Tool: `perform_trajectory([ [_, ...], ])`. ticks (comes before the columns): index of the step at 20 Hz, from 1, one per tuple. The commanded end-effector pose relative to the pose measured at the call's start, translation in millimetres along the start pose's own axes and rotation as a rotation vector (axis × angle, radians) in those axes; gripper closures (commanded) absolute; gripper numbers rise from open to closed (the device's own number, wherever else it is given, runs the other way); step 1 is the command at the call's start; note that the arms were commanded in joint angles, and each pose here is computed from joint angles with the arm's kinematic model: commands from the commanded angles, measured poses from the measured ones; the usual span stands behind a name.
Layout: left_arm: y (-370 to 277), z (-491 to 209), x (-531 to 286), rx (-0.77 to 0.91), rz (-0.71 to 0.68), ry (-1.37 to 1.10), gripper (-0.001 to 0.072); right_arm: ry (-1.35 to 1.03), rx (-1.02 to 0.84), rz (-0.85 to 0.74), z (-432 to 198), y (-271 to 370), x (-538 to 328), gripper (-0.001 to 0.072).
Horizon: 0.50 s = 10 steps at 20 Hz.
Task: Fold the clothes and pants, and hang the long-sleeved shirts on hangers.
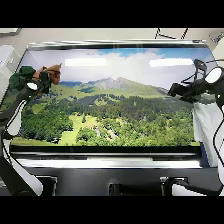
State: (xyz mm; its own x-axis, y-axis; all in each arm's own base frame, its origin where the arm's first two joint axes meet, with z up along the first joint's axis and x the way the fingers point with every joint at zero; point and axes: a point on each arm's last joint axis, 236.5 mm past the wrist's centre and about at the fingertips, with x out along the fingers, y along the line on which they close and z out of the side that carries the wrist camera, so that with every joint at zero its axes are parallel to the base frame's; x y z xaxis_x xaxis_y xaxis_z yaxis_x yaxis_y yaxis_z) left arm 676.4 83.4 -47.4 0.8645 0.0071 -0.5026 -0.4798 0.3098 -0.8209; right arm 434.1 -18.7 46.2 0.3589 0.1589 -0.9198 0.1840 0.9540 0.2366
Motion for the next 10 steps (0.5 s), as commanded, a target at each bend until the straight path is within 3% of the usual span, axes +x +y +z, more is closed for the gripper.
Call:
perform_trajectory([
  [1, -70.1, -8.1, -31.5, 0.233, -0.110, -0.018, 0.0684, 0.041, -0.021, 0.003, -13.2, 2.9, -10.1, 0.0038],
  [5, -202.6, -82.8, -159.4, 0.879, -0.329, 0.102, 0.0685, -0.015, -0.034, 0.010, -10.7, 9.4, -36.5, 0.0038],
  [8, -251.8, -163.5, -276.7, 1.131, -0.460, 0.219, 0.0685, -0.058, -0.050, 0.025, -15.0, 18.3, -67.4, 0.0038],
  [10, -254.9, -225.1, -342.4, 1.172, -0.537, 0.350, 0.0684, -0.088, -0.061, 0.040, -21.1, 25.6, -90.9, 0.0038],
])
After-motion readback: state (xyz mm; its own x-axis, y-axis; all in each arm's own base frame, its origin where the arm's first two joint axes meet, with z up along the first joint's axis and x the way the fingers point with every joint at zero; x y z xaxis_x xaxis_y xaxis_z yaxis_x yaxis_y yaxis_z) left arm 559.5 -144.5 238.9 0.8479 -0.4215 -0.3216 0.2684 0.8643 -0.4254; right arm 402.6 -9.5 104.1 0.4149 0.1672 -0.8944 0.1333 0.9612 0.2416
